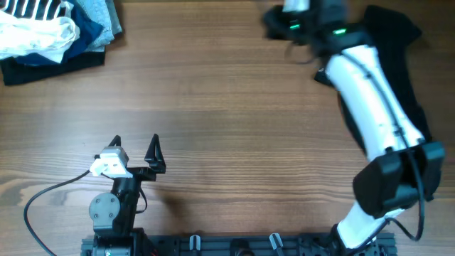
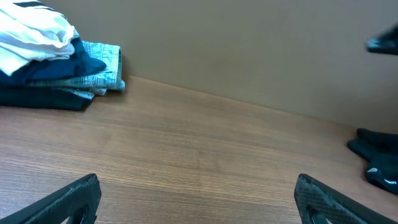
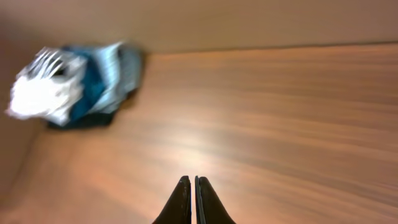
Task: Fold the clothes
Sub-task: 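Drag the black garment leftward to the table center with the right gripper, then reach the left gripper to the garment's left end and grasp it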
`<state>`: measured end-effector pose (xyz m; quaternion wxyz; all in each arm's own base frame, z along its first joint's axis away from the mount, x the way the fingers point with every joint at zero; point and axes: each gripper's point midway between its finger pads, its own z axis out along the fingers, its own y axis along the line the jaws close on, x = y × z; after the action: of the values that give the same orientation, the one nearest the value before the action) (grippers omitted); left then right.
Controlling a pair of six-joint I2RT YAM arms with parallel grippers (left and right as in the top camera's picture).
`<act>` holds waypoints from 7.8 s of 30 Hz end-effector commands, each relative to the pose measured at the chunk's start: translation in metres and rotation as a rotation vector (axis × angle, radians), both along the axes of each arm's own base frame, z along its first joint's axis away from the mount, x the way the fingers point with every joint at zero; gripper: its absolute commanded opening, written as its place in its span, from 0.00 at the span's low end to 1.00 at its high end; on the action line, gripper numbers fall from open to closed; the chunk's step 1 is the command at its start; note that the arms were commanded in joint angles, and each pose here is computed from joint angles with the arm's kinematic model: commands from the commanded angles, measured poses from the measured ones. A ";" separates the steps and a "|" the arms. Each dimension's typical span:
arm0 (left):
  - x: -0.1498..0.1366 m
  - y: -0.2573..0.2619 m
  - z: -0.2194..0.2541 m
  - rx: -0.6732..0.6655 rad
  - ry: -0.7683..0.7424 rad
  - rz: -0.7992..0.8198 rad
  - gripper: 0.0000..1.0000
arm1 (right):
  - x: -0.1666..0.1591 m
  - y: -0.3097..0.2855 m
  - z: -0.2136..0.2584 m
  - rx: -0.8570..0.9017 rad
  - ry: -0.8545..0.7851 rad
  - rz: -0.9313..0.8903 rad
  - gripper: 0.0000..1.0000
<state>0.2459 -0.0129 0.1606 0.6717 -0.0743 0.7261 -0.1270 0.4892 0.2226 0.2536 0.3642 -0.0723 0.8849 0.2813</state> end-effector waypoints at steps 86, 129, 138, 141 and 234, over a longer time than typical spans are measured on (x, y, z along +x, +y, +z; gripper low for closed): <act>0.000 -0.002 -0.002 0.019 -0.002 -0.011 1.00 | -0.028 0.111 -0.127 -0.161 0.310 0.184 0.04; 0.000 -0.001 -0.002 0.019 -0.002 -0.011 1.00 | -0.041 0.060 0.009 -0.215 0.111 0.045 1.00; 0.000 -0.002 -0.002 0.019 -0.002 -0.011 1.00 | -0.037 -0.043 0.021 -0.186 0.233 -0.102 1.00; 0.000 -0.002 -0.002 0.019 -0.002 -0.011 1.00 | -0.034 -0.065 0.013 -0.225 0.257 -0.164 1.00; 0.127 -0.063 -0.147 0.123 0.992 -0.126 0.04 | -0.037 -0.200 -0.004 -0.182 0.446 -0.497 1.00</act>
<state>0.3683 -0.0672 0.0098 0.2358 -0.0522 0.9689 -0.0536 0.4525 0.0191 0.2569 0.2236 0.1751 0.9528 0.1078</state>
